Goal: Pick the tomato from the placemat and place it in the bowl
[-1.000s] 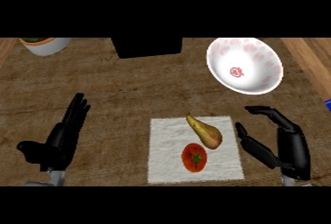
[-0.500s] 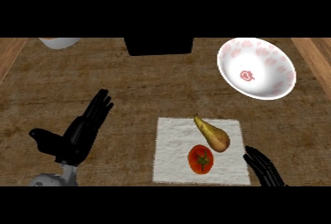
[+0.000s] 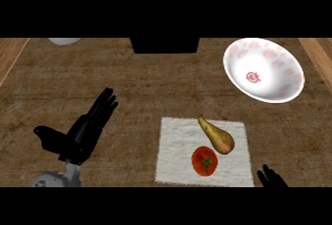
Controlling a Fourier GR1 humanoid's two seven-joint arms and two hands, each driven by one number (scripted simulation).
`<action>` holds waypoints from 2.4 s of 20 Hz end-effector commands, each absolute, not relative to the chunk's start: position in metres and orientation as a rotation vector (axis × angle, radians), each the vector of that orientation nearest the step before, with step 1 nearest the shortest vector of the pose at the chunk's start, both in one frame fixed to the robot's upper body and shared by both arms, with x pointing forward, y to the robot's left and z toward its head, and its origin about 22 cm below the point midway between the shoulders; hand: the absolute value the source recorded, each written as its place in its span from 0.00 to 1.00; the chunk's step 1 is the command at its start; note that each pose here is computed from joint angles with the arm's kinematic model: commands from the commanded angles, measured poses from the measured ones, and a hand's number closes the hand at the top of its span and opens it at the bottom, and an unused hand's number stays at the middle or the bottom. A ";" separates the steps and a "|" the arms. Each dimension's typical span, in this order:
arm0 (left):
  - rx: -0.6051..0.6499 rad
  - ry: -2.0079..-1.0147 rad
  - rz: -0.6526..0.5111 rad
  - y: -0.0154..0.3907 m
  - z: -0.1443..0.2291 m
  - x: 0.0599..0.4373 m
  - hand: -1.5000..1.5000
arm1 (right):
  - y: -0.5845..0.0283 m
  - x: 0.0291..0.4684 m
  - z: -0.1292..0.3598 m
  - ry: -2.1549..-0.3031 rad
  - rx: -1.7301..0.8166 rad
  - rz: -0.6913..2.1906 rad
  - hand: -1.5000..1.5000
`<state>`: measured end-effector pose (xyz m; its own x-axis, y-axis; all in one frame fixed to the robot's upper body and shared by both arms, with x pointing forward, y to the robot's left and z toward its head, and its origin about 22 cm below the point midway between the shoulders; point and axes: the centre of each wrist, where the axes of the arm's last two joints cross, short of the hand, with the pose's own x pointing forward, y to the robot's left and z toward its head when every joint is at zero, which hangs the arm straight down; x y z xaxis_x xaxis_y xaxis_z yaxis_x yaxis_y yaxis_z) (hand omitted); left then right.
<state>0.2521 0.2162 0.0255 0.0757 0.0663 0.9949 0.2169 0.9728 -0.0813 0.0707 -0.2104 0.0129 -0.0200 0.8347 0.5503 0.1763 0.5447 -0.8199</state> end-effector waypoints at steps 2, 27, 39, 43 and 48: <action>-0.281 -1.497 -0.142 0.201 0.028 0.257 0.50 | -0.186 0.076 0.048 -1.320 -0.935 0.680 0.00; -0.274 -1.474 -0.124 0.208 0.018 0.267 0.50 | -0.100 0.164 0.055 -0.912 -0.942 0.826 0.00; -0.255 -1.489 -0.142 0.190 0.022 0.267 0.50 | -0.095 0.169 0.022 -0.929 -0.960 0.782 0.00; -0.261 -1.482 -0.143 0.218 0.035 0.265 0.50 | -0.107 0.163 0.017 -0.902 -0.957 0.797 0.00; -0.264 -1.485 -0.119 0.202 0.019 0.265 0.50 | -0.102 0.184 0.007 -0.900 -0.960 0.780 0.00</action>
<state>0.2667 0.2075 0.0298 0.0868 0.0777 0.9932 0.2519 0.9628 -0.0973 0.1723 -0.0980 0.0195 0.3953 0.8766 0.2744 -0.1634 0.3610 -0.9181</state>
